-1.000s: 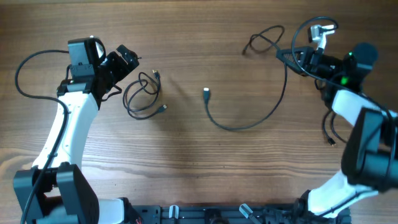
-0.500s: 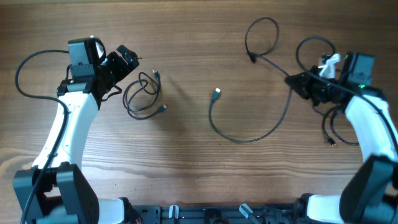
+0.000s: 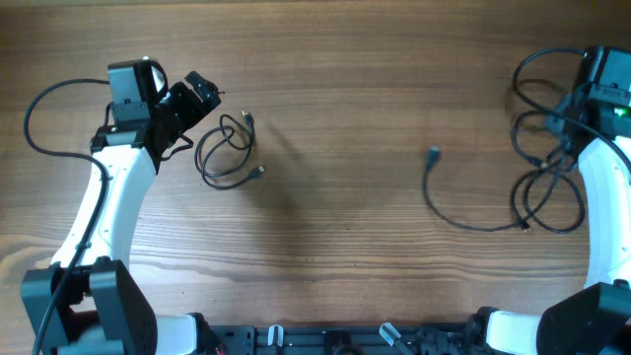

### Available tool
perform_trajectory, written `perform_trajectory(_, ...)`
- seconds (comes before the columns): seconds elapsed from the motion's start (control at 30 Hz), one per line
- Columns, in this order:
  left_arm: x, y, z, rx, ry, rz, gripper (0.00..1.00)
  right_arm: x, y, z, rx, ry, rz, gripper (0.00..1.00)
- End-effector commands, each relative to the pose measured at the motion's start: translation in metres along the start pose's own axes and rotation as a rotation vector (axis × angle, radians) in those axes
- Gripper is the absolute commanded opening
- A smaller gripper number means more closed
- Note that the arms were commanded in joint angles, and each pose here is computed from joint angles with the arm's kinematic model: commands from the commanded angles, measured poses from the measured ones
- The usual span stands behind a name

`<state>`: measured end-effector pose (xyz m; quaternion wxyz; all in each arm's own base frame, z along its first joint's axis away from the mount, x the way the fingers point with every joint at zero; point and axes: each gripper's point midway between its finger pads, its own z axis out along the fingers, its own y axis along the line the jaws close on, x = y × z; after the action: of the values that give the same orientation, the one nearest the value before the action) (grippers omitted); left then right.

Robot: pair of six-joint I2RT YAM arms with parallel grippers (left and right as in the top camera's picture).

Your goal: Untangle cables

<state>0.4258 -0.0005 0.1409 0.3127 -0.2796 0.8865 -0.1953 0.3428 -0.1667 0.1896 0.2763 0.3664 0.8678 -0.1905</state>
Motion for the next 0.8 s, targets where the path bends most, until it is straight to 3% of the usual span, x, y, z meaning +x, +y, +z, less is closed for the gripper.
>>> perform_trajectory(0.0, -0.001, -0.001, 0.001, 0.002, -0.001, 0.012, 1.0, -0.016, -0.007, 0.007, 0.08, -0.054, -0.039, 0.11)
perform_trajectory(0.07, -0.001, -0.001, 0.001, 0.002, -0.001, 0.012, 1.0, -0.01, 0.0, 0.012, 0.05, -0.024, -0.048, 0.48)
perform_trajectory(0.2, -0.001, -0.001, 0.001, 0.002, -0.001, 0.012, 1.0, -0.001, 0.016, 0.014, -0.044, 0.025, -0.052, 0.86)
perform_trajectory(0.23, -0.001, -0.001, 0.001, 0.002, -0.001, 0.012, 1.0, 0.001, 0.023, 0.013, -0.081, 0.034, -0.049, 0.99)
perform_trajectory(0.43, -0.001, -0.001, 0.001, 0.002, -0.001, 0.012, 1.0, 0.009, 0.072, 0.002, -0.366, 0.1, -0.035, 1.0)
perform_trajectory(0.77, -0.001, -0.001, 0.001, 0.002, -0.001, 0.012, 1.0, 0.01, 0.074, 0.001, -0.377, 0.105, -0.035, 1.0)
